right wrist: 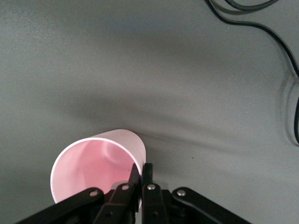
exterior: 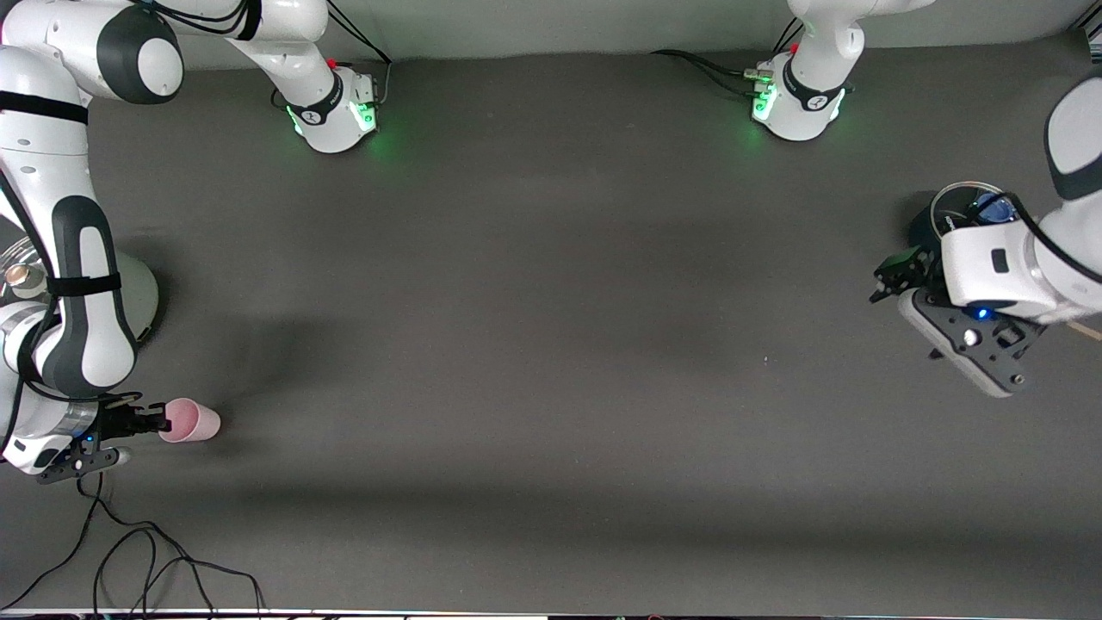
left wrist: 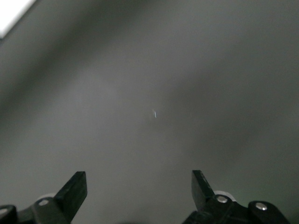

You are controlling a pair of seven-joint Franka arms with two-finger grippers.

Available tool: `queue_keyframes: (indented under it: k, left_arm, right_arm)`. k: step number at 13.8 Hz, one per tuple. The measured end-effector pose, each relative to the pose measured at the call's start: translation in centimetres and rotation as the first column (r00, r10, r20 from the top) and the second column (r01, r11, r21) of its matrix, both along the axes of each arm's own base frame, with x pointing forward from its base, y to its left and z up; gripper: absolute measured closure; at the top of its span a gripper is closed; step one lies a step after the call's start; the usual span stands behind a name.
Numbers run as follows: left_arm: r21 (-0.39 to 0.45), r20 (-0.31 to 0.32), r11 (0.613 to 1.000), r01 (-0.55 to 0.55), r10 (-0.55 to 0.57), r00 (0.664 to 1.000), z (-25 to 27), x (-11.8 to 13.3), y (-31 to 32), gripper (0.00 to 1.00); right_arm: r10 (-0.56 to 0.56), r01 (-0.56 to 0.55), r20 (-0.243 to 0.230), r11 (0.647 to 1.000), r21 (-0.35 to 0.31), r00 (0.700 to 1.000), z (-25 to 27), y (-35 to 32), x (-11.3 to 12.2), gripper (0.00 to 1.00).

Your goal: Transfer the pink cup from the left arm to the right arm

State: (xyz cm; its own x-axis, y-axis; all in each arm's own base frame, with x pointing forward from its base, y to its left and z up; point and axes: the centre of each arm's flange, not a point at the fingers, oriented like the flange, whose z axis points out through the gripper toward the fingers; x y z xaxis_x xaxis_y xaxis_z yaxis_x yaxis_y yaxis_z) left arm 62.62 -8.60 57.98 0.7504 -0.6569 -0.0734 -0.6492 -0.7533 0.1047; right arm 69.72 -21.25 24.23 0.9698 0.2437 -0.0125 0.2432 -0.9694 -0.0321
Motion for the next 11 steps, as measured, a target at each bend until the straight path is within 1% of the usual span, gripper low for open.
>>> queue_keyframes:
  k: [1,2,4,5,6,7,8,9,10,11]
  left_arm:
    - [0.032,-0.043,0.996,-0.088,0.089,0.995,0.1,-0.8,0.2,0.00]
    - [0.067,-0.075,0.979,-0.191,0.196,0.978,0.2,-1.4,0.5,0.00]
    - [0.143,-0.117,0.917,-0.374,0.391,0.913,0.0,-2.4,0.8,0.00]
    - [0.175,-0.128,0.884,-0.433,0.457,0.880,-0.2,-2.7,0.8,0.00]
    - [0.195,-0.130,0.859,-0.473,0.501,0.856,-0.4,-2.8,0.9,0.00]
    - [0.207,-0.128,0.843,-0.497,0.527,0.840,-0.5,-2.8,0.9,0.00]
    - [0.214,-0.125,0.833,-0.510,0.541,0.831,-0.6,-2.8,1.1,0.00]
    - [0.220,-0.123,0.827,-0.518,0.550,0.826,-0.7,-2.9,1.2,0.00]
    - [0.223,-0.118,0.822,-0.524,0.556,0.823,-0.9,-3.0,1.4,0.00]
    - [0.220,-0.105,0.817,-0.532,0.563,0.820,-1.0,-3.3,1.4,0.00]
  right_arm:
    - [0.000,0.000,0.001,1.000,0.000,1.000,0.0,0.0,0.0,0.96]
    - [-0.001,0.001,0.002,1.000,0.001,1.000,0.1,0.0,0.0,0.92]
    - [-0.001,0.001,0.008,1.000,-0.001,1.000,0.3,0.0,0.2,0.72]
    - [-0.001,0.001,0.019,1.000,-0.003,1.000,0.9,0.0,0.5,0.63]
    - [0.000,0.000,0.031,1.000,-0.005,1.000,1.9,0.0,0.9,0.52]
    - [0.000,0.000,0.031,1.000,-0.003,1.000,3.4,0.1,1.1,0.43]
    - [-0.001,0.001,0.024,1.000,0.002,1.000,5.5,0.1,1.1,0.32]
    - [-0.002,0.002,0.018,1.000,0.008,1.000,7.9,0.2,0.8,0.22]
    - [-0.004,0.004,0.015,1.000,0.012,1.000,11.1,0.2,0.4,0.13]
    - [-0.010,0.010,0.012,1.000,0.016,1.000,14.4,0.3,-0.4,0.02]
